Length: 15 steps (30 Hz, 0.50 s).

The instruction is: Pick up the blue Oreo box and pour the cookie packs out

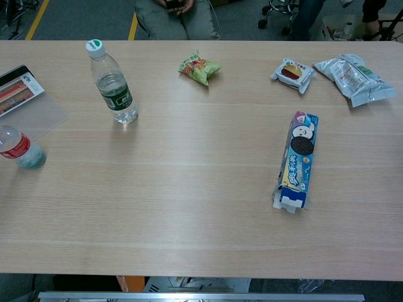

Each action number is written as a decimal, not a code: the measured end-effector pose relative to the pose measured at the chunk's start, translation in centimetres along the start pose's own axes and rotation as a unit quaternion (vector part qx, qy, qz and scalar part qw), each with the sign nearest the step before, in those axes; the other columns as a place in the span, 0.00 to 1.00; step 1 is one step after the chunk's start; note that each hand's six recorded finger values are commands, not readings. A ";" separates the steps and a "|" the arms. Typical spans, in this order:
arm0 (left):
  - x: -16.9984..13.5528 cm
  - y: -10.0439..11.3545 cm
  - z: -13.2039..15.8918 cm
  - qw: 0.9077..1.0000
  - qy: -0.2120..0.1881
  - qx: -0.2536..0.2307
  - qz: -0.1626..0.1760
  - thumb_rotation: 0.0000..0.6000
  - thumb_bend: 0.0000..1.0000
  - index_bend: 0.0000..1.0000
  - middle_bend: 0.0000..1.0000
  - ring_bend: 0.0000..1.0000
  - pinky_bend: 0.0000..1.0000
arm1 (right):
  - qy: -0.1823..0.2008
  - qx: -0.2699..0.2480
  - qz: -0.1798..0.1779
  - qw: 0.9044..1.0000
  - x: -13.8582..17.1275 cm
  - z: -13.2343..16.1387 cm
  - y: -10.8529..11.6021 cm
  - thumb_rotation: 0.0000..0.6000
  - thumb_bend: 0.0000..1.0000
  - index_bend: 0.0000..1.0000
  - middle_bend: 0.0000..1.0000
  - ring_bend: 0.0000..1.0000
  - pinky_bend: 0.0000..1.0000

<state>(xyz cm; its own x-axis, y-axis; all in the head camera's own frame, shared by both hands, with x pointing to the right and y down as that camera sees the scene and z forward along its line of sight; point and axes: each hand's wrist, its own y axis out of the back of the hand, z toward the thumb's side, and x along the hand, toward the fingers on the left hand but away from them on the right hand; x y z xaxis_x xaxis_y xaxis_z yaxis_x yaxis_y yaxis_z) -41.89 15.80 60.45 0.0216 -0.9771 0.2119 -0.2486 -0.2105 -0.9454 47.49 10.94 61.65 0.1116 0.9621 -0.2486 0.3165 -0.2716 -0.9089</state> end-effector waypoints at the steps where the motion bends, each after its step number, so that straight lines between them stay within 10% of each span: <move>1: 0.0 0.0 0.0 1.000 0.000 0.000 0.000 1.00 0.26 0.16 0.13 0.10 0.07 | 0.001 0.000 0.002 1.000 0.0 0.0 0.0 1.00 0.23 0.18 0.26 0.18 0.26; 15: -0.1 0.0 -0.2 1.000 0.004 0.000 0.000 1.00 0.26 0.16 0.13 0.10 0.07 | 0.027 0.024 0.031 0.999 -2.1 0.8 -0.3 1.00 0.23 0.18 0.26 0.18 0.26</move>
<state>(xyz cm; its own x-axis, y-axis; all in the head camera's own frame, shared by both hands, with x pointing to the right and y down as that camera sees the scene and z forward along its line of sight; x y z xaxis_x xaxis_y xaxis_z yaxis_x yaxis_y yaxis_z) -42.11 15.88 60.49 0.0133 -0.9769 0.2133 -0.2481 -0.2099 -0.9457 46.39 9.04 62.15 0.1805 0.9404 -0.2881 0.2620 -0.3283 -0.9075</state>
